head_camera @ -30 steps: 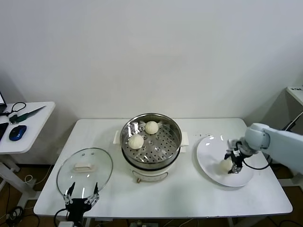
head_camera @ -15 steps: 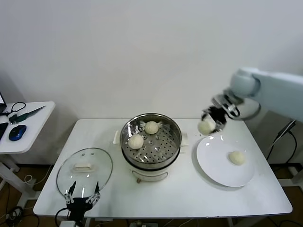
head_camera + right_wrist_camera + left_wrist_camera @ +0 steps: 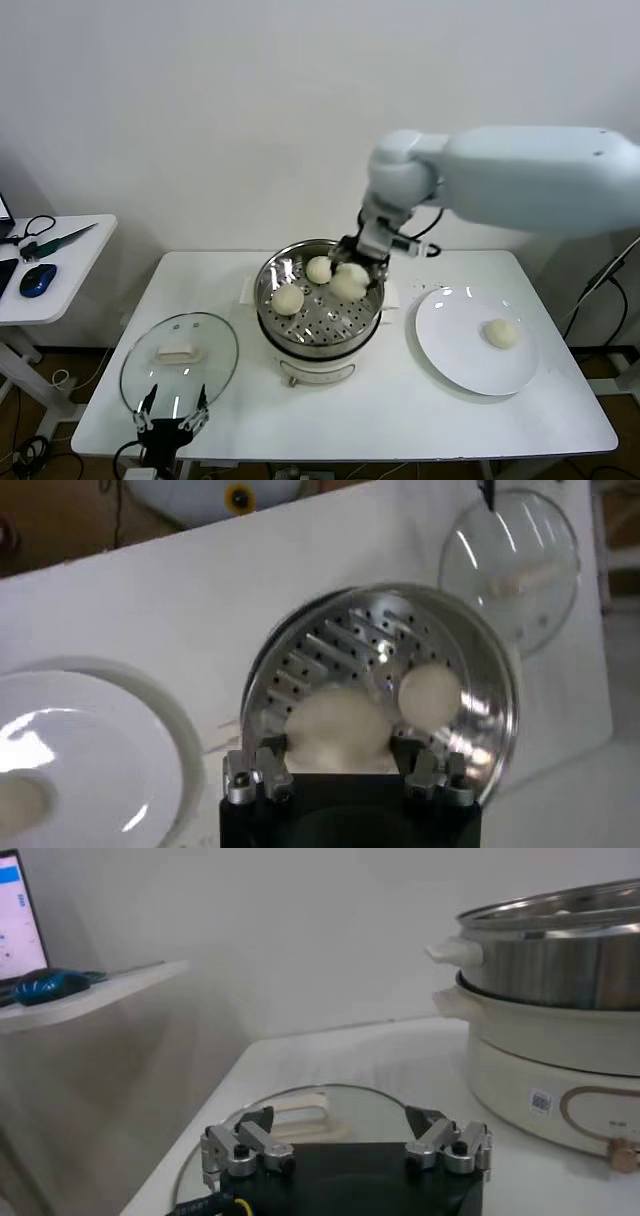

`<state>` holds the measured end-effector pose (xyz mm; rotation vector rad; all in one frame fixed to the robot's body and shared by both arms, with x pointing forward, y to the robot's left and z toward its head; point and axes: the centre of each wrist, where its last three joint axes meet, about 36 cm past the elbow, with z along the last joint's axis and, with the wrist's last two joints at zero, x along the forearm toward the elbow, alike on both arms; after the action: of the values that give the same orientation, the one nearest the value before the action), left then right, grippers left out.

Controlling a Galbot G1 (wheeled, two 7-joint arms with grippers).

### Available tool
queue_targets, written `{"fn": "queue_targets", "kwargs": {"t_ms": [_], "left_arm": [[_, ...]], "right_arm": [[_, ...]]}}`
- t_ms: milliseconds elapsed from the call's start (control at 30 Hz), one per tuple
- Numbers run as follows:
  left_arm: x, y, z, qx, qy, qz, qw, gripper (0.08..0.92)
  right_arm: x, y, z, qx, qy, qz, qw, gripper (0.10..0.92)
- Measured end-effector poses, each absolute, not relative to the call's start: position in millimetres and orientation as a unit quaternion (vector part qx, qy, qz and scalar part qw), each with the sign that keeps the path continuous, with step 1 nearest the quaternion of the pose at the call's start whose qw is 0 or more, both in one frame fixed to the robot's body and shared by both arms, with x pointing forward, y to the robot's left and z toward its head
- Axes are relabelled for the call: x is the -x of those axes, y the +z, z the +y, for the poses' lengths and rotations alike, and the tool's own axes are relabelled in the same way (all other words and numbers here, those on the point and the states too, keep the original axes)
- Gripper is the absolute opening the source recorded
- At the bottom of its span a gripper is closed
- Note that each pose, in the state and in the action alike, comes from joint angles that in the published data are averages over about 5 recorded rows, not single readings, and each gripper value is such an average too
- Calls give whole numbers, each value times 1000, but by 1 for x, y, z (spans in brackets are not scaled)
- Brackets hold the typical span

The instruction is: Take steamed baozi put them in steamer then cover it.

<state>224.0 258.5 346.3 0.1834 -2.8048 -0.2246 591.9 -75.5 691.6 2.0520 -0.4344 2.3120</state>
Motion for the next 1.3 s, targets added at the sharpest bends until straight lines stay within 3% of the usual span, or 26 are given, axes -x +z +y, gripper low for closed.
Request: {"fn": "queue_targets", "kwargs": {"t_ms": [567, 700, 833, 1033, 1300], "left_arm": [[-223, 345, 261, -70, -79, -981, 162, 823], [-223, 345, 261, -71, -79, -981, 162, 823], [-222, 345, 261, -72, -80, -981, 162, 823], [-220, 346, 261, -72, -80, -981, 162, 823], [-221, 348, 261, -69, -80, -982, 157, 823]], "right_arm": [[-590, 598, -31, -675, 734, -61, -47, 698], [-592, 594, -30, -674, 734, -62, -50, 758], [-597, 602, -32, -672, 736, -69, -51, 816], [-617, 642, -55, -662, 741, -106, -29, 823], [-648, 710, -159, -624, 738, -234, 107, 823]]}}
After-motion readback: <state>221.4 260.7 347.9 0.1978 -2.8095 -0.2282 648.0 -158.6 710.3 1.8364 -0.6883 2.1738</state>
